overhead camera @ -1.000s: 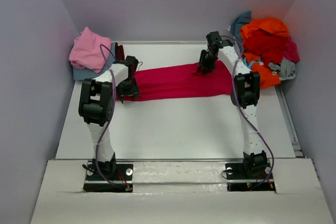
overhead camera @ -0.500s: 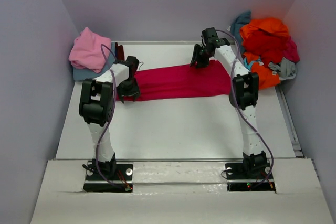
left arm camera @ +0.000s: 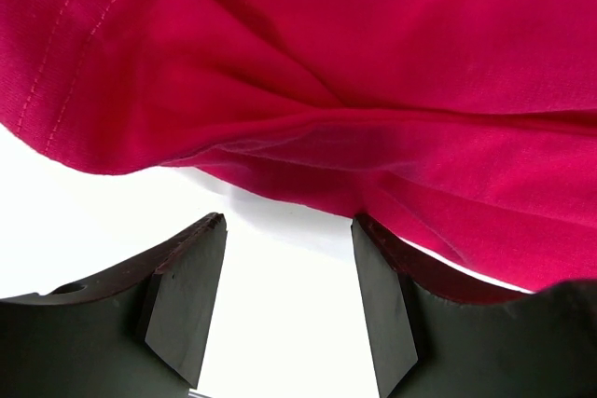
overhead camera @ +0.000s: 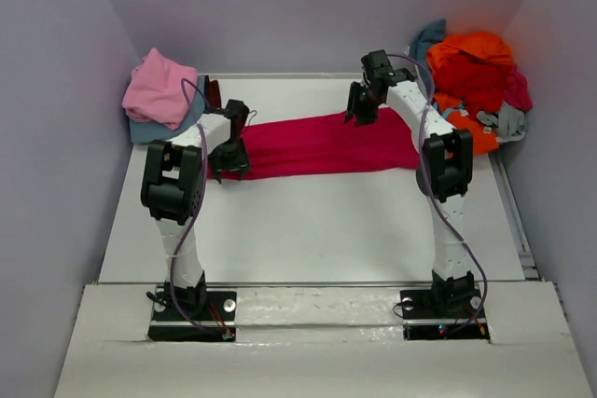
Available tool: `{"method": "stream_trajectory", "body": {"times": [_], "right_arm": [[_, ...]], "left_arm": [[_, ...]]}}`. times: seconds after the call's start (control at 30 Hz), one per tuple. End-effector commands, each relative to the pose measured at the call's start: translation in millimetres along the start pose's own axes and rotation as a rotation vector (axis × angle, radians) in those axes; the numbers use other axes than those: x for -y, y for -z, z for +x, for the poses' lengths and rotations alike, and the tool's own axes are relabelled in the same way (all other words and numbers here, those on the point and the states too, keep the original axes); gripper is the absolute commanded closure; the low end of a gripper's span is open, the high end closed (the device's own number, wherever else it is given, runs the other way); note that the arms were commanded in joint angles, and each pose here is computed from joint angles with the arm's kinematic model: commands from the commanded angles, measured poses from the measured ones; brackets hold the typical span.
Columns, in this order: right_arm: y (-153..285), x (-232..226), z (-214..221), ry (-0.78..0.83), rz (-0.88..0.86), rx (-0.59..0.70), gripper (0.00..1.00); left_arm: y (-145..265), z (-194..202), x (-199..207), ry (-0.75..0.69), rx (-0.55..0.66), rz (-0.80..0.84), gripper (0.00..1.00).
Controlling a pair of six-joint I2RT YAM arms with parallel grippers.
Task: Fold and stack the t-shirts
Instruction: Fold the other side of the tshirt into a rectangle
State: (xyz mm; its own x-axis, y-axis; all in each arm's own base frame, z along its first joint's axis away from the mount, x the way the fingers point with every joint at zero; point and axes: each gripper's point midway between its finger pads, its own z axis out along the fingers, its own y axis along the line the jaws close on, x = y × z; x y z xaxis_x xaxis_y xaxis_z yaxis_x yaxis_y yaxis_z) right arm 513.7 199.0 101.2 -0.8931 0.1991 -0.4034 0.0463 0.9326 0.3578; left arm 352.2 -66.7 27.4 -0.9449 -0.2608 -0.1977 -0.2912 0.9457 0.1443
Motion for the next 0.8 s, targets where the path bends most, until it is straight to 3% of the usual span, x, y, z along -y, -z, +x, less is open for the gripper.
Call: {"method": "stream_trajectory", "body": {"times": [0.0,0.23,0.5,0.77], "right_arm": [[36,7,13,-0.011,0.075,0.011,0.54],[40,33,60,-0.093,0.151,-0.068,0.6],[29,44,80,-0.131,0.178,-0.107,0.78],[26,42,78,-0.132,0.171,-0.111,0.78]], "left_arm": [[19,-8,-2,0.002,0.045,0.011,0.32],[35,-23,-4,0.005,0.122,-0.025,0.32],[65,-45,-3,0.0,0.237,-0.061,0.32],[55,-41,4,-0.015,0.219,-0.061,0.32]]}}
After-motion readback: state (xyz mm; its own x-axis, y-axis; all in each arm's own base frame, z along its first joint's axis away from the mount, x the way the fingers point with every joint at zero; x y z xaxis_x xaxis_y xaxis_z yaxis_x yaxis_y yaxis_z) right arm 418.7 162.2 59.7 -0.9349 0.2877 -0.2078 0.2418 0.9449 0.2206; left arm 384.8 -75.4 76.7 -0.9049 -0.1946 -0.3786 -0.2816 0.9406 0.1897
